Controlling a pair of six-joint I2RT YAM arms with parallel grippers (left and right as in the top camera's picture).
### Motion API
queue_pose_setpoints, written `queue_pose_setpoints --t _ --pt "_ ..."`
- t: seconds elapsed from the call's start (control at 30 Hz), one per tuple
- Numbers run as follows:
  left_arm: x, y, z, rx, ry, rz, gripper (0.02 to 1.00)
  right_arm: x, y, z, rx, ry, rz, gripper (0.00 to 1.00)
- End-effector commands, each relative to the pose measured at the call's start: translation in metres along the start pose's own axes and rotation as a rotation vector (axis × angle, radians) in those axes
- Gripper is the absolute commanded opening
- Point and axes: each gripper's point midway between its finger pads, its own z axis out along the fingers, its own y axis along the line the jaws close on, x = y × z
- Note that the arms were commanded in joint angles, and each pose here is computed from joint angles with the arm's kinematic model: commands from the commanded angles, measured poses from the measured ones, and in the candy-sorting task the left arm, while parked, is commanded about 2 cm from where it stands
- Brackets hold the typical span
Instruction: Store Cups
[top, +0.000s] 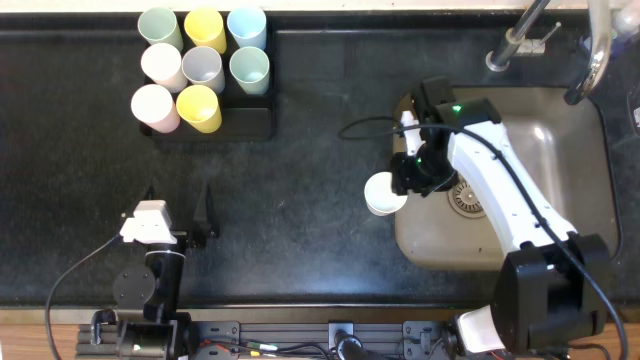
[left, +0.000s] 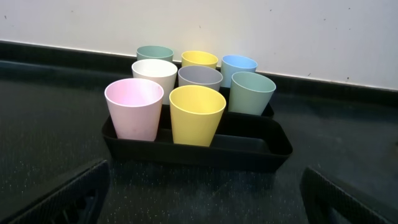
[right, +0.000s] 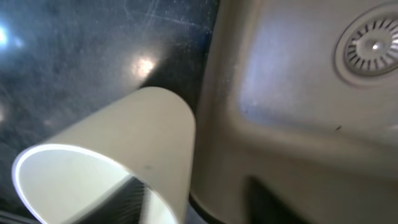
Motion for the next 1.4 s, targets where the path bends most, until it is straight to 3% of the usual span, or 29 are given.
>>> queue_pose_setpoints --t 0.03,0.07,0.1,0.3,0.53,0.67,0.8,0.97,1.2,1.4 --pt "-0.001 0.002 -0.001 -0.011 -0.005 0.01 1.0 -0.006 0.007 -0.003 -0.006 -0.017 -0.003 0.141" --pt "-0.001 0.002 -0.001 -0.011 -0.006 0.01 1.0 -0.006 0.007 -0.004 -0.006 -0.019 -0.006 0.062" --pt "-0.001 0.002 -0.001 -0.011 -0.005 0.01 1.0 -0.005 0.009 -0.004 -0.006 -0.02 -0.01 0.045" --pt "-0.001 0.002 -0.001 -0.011 -0.005 0.01 1.0 -0.021 0.021 -0.026 -0.014 -0.11 -0.049 0.045" --pt "-0.001 0.002 -0.001 -0.011 -0.006 0.01 1.0 -0.083 0.073 -0.162 -0.016 -0.468 -0.126 0.04" --pt "-0.001 0.002 -0.001 -0.011 -0.005 0.01 1.0 -0.102 0.124 -0.206 -0.05 -0.544 -0.157 0.04" --pt "-0.001 0.002 -0.001 -0.011 -0.006 0.01 1.0 -0.117 0.171 -0.195 -0.08 -0.496 -0.173 0.04" --pt "-0.001 0.002 -0.001 -0.011 -0.006 0.01 1.0 -0.137 0.205 -0.146 -0.063 -0.428 -0.18 0.045" --pt "-0.001 0.002 -0.001 -0.011 -0.006 0.01 1.0 -0.154 0.224 -0.078 -0.031 -0.336 -0.154 0.042" --pt "-0.001 0.002 -0.001 -0.011 -0.006 0.01 1.0 -0.167 0.237 -0.051 -0.042 -0.337 -0.139 0.04"
